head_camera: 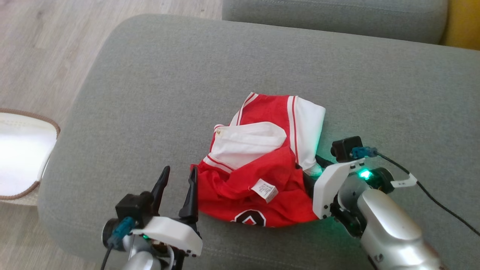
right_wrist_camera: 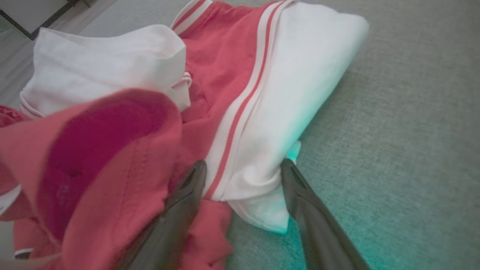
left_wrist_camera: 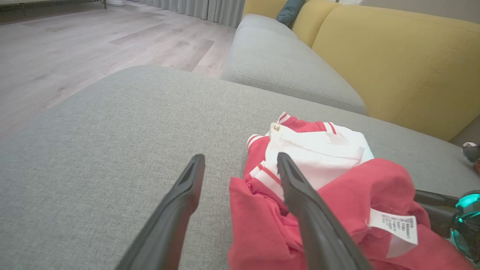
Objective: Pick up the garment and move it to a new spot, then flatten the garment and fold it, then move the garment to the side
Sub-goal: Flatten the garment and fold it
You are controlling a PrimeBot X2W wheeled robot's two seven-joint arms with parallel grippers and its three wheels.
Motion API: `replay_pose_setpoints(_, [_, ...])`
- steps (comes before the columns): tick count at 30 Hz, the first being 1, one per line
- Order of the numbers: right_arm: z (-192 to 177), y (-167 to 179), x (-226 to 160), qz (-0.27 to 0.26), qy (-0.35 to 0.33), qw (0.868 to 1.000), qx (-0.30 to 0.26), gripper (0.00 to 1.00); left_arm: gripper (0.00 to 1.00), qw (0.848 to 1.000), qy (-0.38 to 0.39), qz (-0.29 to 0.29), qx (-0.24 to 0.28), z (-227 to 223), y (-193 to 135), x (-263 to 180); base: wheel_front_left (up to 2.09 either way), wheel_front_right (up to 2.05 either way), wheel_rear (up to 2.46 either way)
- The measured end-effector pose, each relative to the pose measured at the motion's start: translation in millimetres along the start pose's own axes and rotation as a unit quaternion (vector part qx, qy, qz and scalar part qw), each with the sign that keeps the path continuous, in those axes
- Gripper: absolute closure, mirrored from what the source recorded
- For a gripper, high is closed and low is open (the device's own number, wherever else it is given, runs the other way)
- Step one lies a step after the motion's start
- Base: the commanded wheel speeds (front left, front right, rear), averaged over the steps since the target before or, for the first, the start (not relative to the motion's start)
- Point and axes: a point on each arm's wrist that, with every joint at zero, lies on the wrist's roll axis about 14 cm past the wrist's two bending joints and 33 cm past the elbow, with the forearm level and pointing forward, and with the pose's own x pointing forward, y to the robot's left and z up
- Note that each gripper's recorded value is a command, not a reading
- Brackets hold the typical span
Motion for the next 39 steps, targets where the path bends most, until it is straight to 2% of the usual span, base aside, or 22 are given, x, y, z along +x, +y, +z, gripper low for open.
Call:
replay_pose_setpoints(1, [-0.6,1.3,0.8,0.004,0.003,1.000,0.001,0.53,0.00,1.000,0.000,0.002,0.000,-0.2,0.8,-0.2,0.00,0.00,0.00])
replay_pose_setpoints(2, [-0.8,1.8,1.5,0.007,0.004,1.000,0.001,0.74,0.00,1.000,0.000,0.003,0.000,-0.3,1.5,-0.4,0.00,0.00,0.00])
replay_pose_setpoints(3, [-0.3,1.0,2.1,0.008,0.005,1.000,0.001,1.00,0.00,1.000,0.001,0.004,0.000,-0.4,2.2,-0.4,0.00,0.00,0.00])
replay_pose_setpoints(8, [20.7,-20.1,2.7,-0.007,-0.025,0.999,-0.019,1.00,0.00,1.000,0.002,0.007,0.001,-1.6,2.7,0.6,0.00,0.00,0.00])
replay_pose_setpoints(13, [70.8,-72.3,-5.4,-0.062,-0.081,0.993,-0.064,1.00,0.00,1.000,0.002,0.010,-0.004,-1.5,2.4,4.2,0.00,0.00,0.00])
replay_pose_setpoints(19, [133.2,-132.5,-19.7,-0.134,-0.120,0.975,-0.131,1.00,0.00,1.000,-0.003,0.012,-0.004,1.5,3.2,8.9,0.00,0.00,0.00])
replay_pose_setpoints(24, [177.1,-150.3,-13.8,-0.161,-0.131,0.958,-0.195,1.00,0.00,1.000,-0.006,0.023,-0.007,2.9,7.1,11.4,0.00,0.00,0.00])
replay_pose_setpoints(29, [218.0,-163.6,-2.0,-0.181,-0.160,0.941,-0.235,1.00,0.00,0.999,-0.006,0.036,-0.006,3.6,15.1,14.0,0.00,0.00,0.00])
replay_pose_setpoints(30, [223.8,-163.9,1.5,-0.181,-0.169,0.938,-0.244,0.82,0.00,0.999,-0.005,0.040,-0.006,3.2,17.8,14.7,0.00,0.00,0.00])
replay_pose_setpoints(31, [227.3,-164.4,5.8,-0.181,-0.175,0.936,-0.247,0.24,0.00,0.999,-0.004,0.045,-0.006,2.5,20.3,15.3,0.00,0.00,0.00])
replay_pose_setpoints(32, [227.0,-165.2,10.9,-0.180,-0.175,0.937,-0.243,0.00,0.00,0.999,-0.002,0.050,-0.006,1.1,22.7,15.3,0.00,0.00,0.00])
replay_pose_setpoints(36, [214.2,-157.5,29.1,-0.162,-0.184,0.943,-0.224,0.00,0.00,0.998,0.004,0.058,-0.001,-2.9,26.7,17.1,0.00,0.00,0.00])
replay_pose_setpoints(39, [215.9,-151.0,25.4,-0.154,-0.216,0.942,-0.205,0.00,0.00,0.999,0.005,0.046,-0.006,-4.3,20.1,20.9,0.00,0.00,0.00])
